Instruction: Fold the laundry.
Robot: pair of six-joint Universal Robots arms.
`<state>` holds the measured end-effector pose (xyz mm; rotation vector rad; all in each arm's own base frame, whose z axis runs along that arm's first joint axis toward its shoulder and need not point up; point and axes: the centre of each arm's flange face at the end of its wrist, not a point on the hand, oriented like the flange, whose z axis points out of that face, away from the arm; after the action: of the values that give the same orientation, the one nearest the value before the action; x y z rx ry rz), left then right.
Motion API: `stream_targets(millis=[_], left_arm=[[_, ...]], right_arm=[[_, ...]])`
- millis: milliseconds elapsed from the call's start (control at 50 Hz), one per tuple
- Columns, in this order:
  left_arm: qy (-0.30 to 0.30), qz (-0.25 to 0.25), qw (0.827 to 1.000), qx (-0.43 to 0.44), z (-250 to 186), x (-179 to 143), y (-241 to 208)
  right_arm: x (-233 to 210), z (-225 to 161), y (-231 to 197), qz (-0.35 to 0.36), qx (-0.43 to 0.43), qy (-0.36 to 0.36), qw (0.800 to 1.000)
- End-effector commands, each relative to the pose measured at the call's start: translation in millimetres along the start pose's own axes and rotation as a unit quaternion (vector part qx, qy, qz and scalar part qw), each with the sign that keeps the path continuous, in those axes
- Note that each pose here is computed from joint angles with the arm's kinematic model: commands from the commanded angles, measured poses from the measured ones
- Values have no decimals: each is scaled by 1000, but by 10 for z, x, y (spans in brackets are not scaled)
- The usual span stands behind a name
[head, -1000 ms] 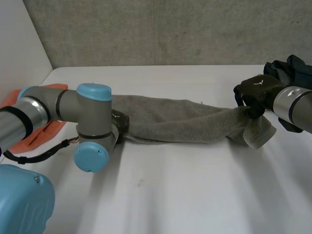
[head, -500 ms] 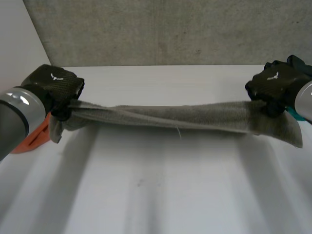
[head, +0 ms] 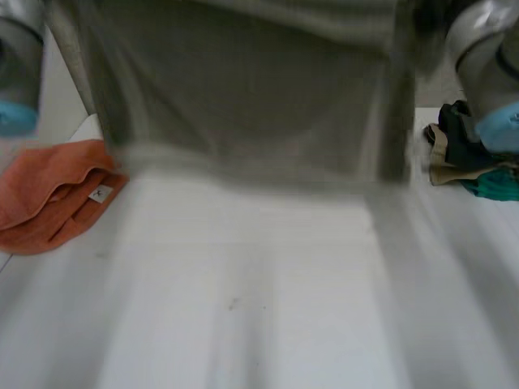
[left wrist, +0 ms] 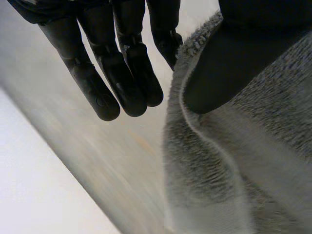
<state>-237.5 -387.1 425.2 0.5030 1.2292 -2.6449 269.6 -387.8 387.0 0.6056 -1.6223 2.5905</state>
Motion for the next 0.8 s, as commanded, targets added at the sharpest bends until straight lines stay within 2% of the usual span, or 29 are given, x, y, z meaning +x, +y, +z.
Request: stream_targets(millis=[20, 140, 220, 300, 380, 540, 620, 700, 800], left_arm=[[-27, -90, 994, 52, 29, -197, -276], [-19, -75, 997, -31, -181, -151, 163], [3, -63, 993, -98, -440, -40, 528], [45, -50, 984, -165, -784, 148, 879], [111, -27, 962, -248, -1284, 384, 1348], [205, 22, 920, -335, -1945, 696, 1889], [217, 49, 907, -357, -2088, 715, 2010], [220, 70, 900, -370, -2143, 717, 2071], [211, 83, 899, -375, -2131, 690, 2092]], right_arm=[[134, 68, -403, 39, 119, 30, 992], [26, -87, -199, 38, 68, -11, 997], [-131, -281, 54, 42, -5, -59, 997], [-309, -508, 387, 44, -84, -111, 989], [-454, -745, 786, 33, -164, -147, 975], [-605, -1232, 1553, 4, -303, -201, 932], [-600, -1365, 1680, 0, -330, -215, 919], [-579, -1419, 1706, 1, -337, -221, 915], [-560, -1426, 1667, 4, -333, -227, 915]])
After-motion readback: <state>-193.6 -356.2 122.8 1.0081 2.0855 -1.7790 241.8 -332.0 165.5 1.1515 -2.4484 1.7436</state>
